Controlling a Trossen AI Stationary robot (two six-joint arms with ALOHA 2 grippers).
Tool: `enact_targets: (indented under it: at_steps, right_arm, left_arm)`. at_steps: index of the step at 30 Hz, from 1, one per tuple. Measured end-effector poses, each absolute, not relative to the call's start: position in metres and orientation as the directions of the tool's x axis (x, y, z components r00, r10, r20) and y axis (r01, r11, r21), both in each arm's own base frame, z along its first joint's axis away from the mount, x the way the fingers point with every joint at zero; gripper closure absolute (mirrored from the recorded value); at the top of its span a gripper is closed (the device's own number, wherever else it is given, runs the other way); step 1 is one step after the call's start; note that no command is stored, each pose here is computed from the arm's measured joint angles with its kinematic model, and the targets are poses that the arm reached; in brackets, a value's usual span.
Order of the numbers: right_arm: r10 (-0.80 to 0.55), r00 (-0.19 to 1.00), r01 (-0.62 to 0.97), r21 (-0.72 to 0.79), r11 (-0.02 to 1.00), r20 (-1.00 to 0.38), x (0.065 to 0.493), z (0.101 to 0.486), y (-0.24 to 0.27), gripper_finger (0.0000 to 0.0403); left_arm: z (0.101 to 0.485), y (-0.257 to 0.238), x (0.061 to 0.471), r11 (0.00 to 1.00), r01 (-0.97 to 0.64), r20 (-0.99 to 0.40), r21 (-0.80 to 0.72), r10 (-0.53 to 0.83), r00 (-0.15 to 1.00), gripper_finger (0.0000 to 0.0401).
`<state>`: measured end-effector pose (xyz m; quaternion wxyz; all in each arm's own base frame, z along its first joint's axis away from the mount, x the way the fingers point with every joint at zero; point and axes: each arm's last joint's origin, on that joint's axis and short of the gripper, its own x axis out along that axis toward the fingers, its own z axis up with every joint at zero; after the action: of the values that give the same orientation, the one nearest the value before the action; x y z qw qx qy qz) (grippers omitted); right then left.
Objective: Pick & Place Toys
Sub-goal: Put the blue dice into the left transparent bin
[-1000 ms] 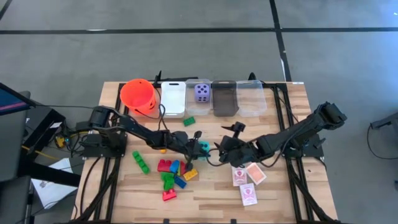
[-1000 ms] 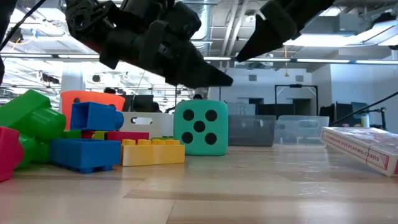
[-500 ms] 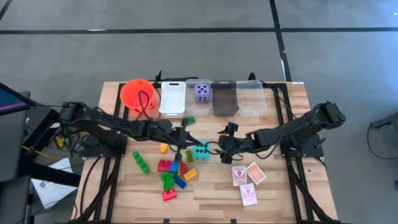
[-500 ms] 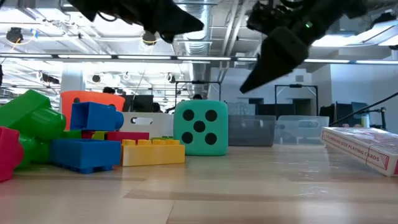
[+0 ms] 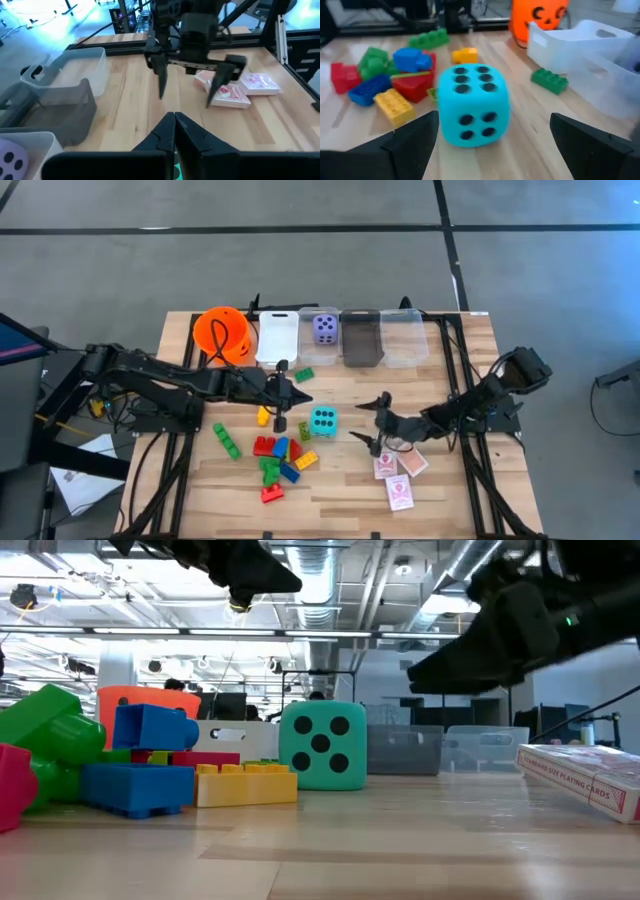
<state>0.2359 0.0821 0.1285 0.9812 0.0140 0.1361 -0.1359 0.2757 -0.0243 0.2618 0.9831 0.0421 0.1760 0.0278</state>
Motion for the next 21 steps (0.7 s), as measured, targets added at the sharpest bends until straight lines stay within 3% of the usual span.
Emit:
enact_targets:
  at_steps: [14, 21]
  right_arm:
    - [-0.263, 0.915, 0.26, -0.049, 0.964, -0.308, 0.248, 0.094, 0.075, 0.0029]
    - [-0.266, 0.924, 0.246, -0.104, 0.964, -0.273, 0.266, 0.1, 0.079, 0.0029]
  left_arm:
    - [0.258, -0.023, 0.275, 0.995, -0.089, -0.376, 0.047, 0.101, 0.921, 0.0399]
    - [0.258, -0.023, 0.274, 0.995, -0.092, -0.382, 0.045, 0.102, 0.918, 0.0399]
